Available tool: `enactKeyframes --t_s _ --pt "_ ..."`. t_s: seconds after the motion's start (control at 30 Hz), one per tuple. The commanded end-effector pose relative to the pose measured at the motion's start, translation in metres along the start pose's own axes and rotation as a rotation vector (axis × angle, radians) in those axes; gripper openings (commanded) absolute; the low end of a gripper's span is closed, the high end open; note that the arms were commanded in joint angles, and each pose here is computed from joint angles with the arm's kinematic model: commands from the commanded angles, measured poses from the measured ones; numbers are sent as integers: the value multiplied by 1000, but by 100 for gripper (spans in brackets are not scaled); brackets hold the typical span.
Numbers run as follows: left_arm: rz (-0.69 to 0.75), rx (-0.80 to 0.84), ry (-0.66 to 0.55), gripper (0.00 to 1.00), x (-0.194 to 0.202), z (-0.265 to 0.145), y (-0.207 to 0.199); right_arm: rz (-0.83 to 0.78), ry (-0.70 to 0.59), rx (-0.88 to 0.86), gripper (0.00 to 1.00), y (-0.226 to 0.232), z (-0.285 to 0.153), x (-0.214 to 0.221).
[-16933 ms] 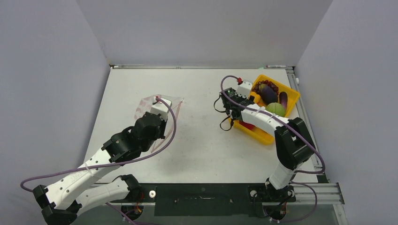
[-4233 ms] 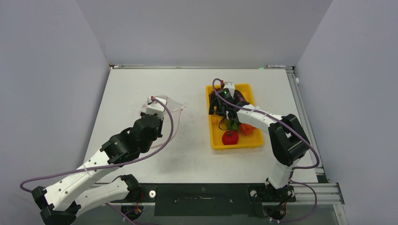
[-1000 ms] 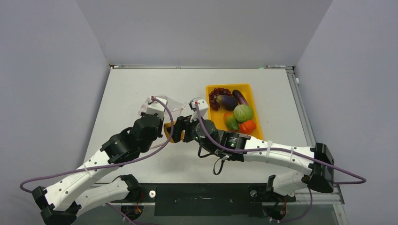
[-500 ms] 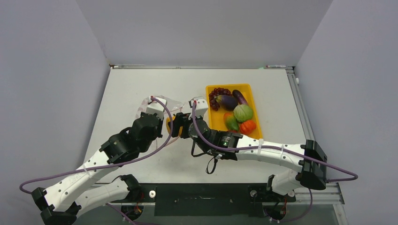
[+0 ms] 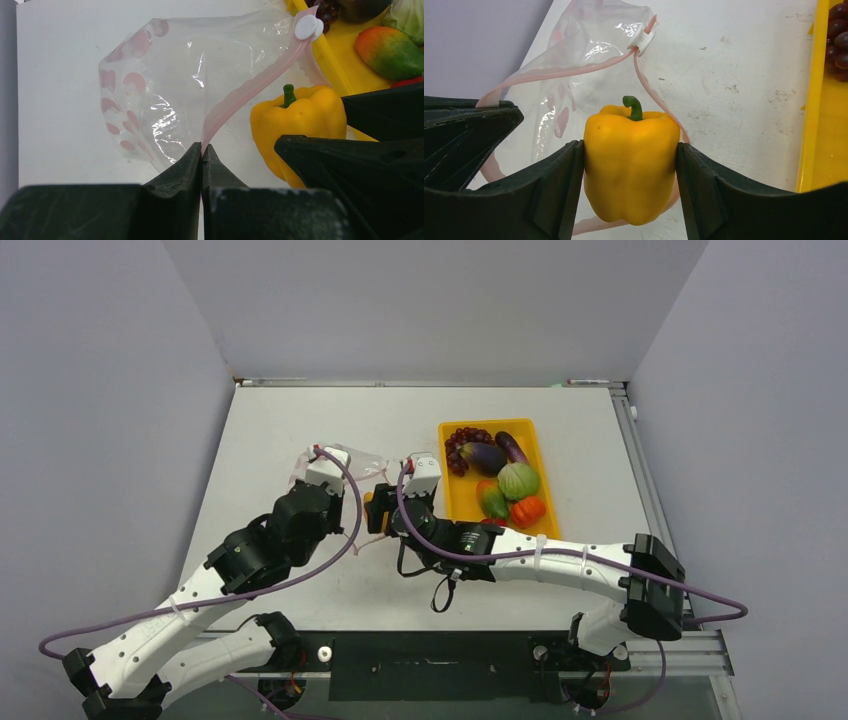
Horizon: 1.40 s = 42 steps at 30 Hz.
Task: Place the food in the zip-top bag and seal the zipper
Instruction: Place the fake vegetable in the zipper food storage bag.
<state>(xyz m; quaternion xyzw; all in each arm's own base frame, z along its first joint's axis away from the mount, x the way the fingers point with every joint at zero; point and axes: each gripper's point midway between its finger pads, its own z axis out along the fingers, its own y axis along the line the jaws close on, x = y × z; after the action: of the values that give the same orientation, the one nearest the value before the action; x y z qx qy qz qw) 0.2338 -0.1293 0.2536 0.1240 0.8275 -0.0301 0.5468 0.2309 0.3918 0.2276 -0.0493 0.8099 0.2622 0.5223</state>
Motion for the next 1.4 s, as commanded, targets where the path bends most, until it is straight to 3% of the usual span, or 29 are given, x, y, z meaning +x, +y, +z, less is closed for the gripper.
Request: enactKeyframes --t_s 0.0,0.23,0.33,0.9,1.37 --pt "-45 19 -59 0 -17 -1 -3 26 -34 24 57 3 3 -7" --pt "-40 18 -54 0 -16 0 -3 23 -31 28 77 2 3 -5" --pt "-39 16 -52 0 -15 0 -3 22 -28 18 81 3 1 -5" --pt "-32 8 -39 0 -13 4 -3 34 -85 -14 84 -12 -38 -42" --pt "-33 14 -39 0 -13 3 -4 -59 -154 200 85 -88 -65 -73"
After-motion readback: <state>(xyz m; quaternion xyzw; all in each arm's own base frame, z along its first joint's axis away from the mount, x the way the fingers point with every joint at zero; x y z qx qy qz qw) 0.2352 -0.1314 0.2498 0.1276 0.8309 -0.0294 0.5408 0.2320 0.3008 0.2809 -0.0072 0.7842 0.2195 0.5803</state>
